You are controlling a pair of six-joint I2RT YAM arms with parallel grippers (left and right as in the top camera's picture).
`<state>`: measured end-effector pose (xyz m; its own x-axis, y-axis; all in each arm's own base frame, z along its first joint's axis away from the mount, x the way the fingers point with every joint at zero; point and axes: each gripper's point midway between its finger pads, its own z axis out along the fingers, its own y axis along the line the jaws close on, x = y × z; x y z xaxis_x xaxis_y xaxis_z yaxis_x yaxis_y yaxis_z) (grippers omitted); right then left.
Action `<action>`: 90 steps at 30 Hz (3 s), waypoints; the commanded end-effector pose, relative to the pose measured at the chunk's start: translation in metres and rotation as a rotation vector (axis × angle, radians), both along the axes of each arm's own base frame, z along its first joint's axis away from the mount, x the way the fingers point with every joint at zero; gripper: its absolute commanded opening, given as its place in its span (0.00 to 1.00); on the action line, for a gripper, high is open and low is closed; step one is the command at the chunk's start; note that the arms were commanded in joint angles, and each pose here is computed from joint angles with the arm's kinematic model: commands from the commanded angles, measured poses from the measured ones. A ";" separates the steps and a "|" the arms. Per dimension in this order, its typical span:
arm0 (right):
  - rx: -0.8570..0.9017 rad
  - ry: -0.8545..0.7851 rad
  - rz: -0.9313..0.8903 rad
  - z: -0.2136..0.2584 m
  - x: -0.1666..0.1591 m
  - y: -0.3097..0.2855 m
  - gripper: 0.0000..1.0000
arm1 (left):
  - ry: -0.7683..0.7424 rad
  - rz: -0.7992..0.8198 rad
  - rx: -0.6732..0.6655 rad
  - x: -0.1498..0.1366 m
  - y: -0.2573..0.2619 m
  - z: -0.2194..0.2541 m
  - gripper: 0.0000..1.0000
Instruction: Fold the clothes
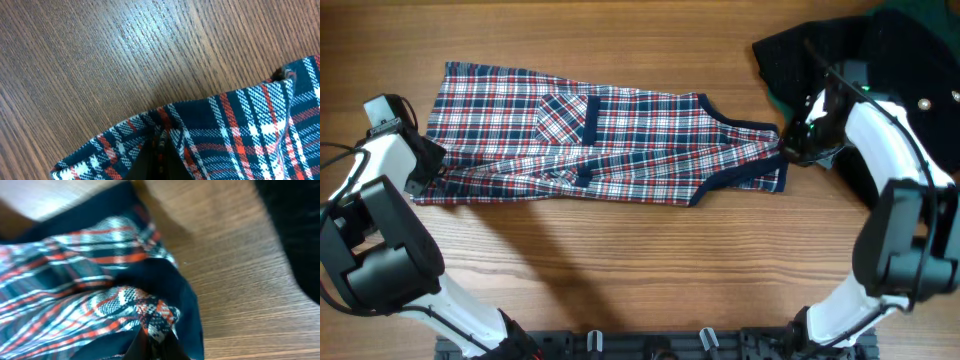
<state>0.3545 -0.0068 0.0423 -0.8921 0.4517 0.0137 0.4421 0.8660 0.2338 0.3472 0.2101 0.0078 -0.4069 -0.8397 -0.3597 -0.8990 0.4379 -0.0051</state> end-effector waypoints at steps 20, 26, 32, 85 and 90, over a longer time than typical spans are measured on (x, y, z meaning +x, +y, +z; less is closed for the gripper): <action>0.012 -0.053 0.132 0.085 -0.055 0.010 0.04 | -0.132 -0.040 0.049 -0.044 -0.025 0.137 0.04; 0.032 0.052 0.163 0.084 -0.082 0.014 0.04 | -0.039 -0.060 0.028 -0.069 -0.034 0.135 0.04; 0.051 0.136 0.178 0.086 -0.104 0.017 0.04 | 0.057 -0.051 0.009 -0.091 -0.039 0.129 0.04; -0.107 -0.407 0.446 0.021 0.100 0.050 0.92 | -0.440 -0.679 0.054 0.201 -0.063 0.073 0.77; -0.156 -0.507 0.484 0.078 0.130 0.068 0.94 | -0.447 -0.661 0.148 0.222 -0.054 0.161 0.77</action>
<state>0.4668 0.0614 0.0980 -0.9026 -0.0058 -0.4304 -0.1068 0.9717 0.2108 0.5531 0.1505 0.1099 -0.6482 -0.4695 -0.5995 -0.3982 0.8801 -0.2587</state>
